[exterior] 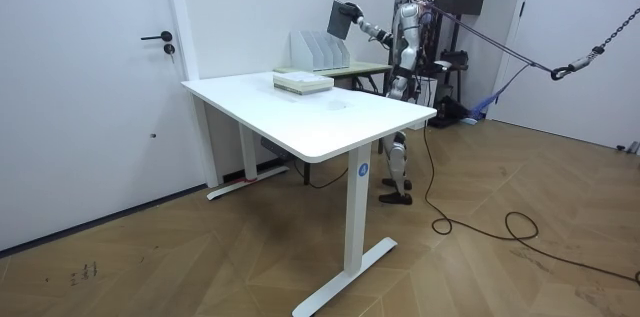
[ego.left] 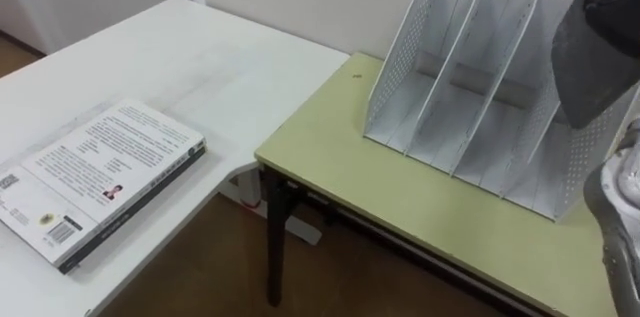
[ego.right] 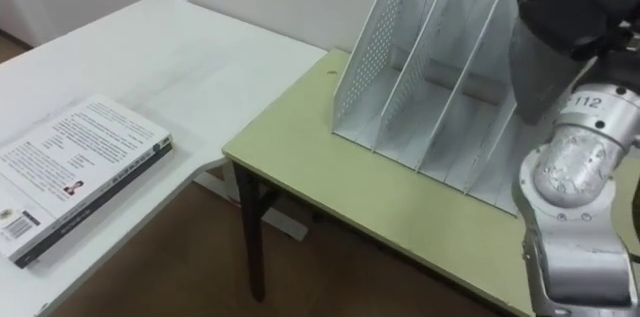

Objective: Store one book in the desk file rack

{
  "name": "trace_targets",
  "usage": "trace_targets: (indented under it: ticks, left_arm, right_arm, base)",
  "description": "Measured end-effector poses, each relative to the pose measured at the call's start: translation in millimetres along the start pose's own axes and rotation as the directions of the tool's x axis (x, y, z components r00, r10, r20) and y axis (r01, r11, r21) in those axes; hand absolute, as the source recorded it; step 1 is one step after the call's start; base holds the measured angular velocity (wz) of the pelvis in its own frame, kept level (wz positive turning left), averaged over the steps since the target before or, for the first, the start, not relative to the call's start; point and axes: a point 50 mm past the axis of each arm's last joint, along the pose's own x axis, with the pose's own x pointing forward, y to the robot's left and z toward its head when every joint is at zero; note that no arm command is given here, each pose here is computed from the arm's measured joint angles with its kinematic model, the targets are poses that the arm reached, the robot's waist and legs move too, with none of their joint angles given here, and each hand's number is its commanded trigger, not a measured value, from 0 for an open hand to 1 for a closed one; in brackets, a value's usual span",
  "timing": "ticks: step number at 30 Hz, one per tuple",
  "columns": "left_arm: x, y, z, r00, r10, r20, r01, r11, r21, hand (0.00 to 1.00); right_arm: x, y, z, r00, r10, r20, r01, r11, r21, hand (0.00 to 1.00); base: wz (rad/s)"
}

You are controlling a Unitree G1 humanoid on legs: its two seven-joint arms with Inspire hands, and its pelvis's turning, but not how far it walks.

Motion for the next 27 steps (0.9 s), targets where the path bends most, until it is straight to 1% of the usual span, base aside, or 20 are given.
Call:
trace_targets:
  ticks: [5, 9, 14, 19, 21, 27]
  left_arm:
    - [-0.3, 0.9, 1, 1.0, 0.004, 0.001, -0.004, 1.0, -0.009, 0.0]
    - [0.0, 0.5, 1, 1.0, 0.002, -0.006, -0.002, 1.0, -0.012, 0.0]
    - [0.1, 0.6, 2, 1.0, 0.006, -0.007, -0.006, 1.0, -0.011, 0.0]
    - [0.2, 0.4, 2, 1.0, 0.005, -0.018, -0.005, 1.0, -0.014, 0.0]
    - [0.2, 0.9, 1, 1.0, 0.013, -0.021, -0.013, 1.0, -0.013, 0.0]
    - [0.5, 0.6, 1, 0.999, 0.022, -0.037, -0.023, 1.0, -0.012, 0.0]
  right_arm:
    - [10, 5, 1, 1.0, -0.005, -0.018, 0.005, 1.0, -0.018, 1.0]
    - [13, 7, 6, 1.0, -0.006, -0.011, 0.006, 1.0, -0.009, 1.0]
    - [19, 6, 5, 1.0, -0.013, -0.018, 0.013, 0.999, -0.033, 1.0]
    - [21, 6, 3, 0.999, -0.022, -0.026, 0.021, 0.999, -0.039, 1.0]
    - [22, 7, 0, 0.999, -0.021, -0.043, 0.018, 0.998, -0.053, 1.0]
    - [24, 11, -20, 0.987, -0.016, -0.158, -0.001, 0.994, -0.11, 1.0]
  base:
    - [0.09]
    - [0.05]
    - [0.05]
    - [0.0]
    - [0.0]
    - [0.01]
